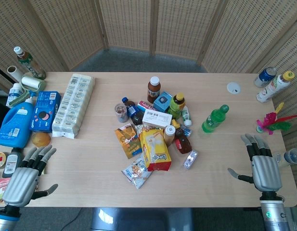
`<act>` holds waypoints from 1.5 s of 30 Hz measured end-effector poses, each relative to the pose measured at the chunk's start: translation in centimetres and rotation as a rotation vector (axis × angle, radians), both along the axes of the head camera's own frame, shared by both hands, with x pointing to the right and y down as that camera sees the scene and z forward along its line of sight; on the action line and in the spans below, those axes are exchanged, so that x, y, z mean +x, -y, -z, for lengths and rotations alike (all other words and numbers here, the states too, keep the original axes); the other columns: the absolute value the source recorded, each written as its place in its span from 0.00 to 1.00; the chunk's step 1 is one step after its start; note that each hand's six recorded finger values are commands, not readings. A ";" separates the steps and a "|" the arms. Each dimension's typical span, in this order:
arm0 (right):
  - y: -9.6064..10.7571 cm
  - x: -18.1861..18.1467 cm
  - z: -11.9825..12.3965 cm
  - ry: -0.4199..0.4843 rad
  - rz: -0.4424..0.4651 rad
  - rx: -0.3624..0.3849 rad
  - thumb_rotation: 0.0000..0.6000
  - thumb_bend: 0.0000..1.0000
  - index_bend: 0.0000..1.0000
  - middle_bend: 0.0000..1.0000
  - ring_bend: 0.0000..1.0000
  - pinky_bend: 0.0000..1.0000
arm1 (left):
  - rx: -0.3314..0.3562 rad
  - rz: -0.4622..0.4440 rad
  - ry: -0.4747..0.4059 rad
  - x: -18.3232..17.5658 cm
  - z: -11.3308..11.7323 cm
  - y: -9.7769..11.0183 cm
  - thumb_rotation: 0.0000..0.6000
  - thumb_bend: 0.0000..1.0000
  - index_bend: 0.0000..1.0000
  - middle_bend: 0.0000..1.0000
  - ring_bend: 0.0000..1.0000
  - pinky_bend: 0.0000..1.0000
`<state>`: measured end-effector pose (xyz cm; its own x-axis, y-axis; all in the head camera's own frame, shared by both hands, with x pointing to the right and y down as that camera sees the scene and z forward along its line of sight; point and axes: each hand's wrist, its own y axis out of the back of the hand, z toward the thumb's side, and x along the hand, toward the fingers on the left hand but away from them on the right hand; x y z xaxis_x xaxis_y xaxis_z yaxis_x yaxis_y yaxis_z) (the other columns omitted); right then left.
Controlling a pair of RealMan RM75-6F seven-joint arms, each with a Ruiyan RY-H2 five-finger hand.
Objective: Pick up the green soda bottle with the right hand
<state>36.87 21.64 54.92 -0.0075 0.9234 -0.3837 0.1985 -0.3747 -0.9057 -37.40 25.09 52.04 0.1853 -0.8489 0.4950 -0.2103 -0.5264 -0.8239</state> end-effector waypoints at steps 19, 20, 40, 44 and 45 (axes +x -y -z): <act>1.3 0.0 -1.4 0.227 -0.065 -0.002 0.85 0.01 0.00 0.00 0.00 0.00 | 0.002 -0.017 -0.018 0.7 0.2 0.2 1.00 0.22 0.08 0.04 0.00 0.00; 1.7 -0.1 -1.6 0.252 -0.073 0.001 0.84 0.01 0.00 0.00 0.00 0.00 | 0.003 -0.017 -0.019 0.7 0.2 0.2 1.00 0.22 0.08 0.04 0.00 0.00; 9.6 1.4 -9.9 0.534 -0.249 -0.035 0.83 0.00 0.00 0.00 0.00 0.00 | 0.004 -0.027 -0.005 1.5 0.5 0.7 1.00 0.22 0.08 0.04 0.00 0.00; 10.0 1.4 -11.6 0.541 -0.267 -0.063 0.83 0.00 0.00 0.00 0.00 0.00 | 0.006 -0.028 -0.001 1.7 0.7 0.7 1.00 0.22 0.08 0.04 0.00 0.00; 10.1 1.3 -12.0 0.544 -0.271 -0.069 0.83 0.00 0.00 0.00 0.00 0.00 | 0.006 -0.028 0.000 1.7 0.7 0.7 1.00 0.22 0.08 0.04 0.00 0.00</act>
<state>38.21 11.53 66.89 -0.0248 0.8888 -0.4577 0.7220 -0.3008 -0.6231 -35.71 24.37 51.35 0.2090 -0.8463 0.4900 -0.1956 -0.5272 -0.8270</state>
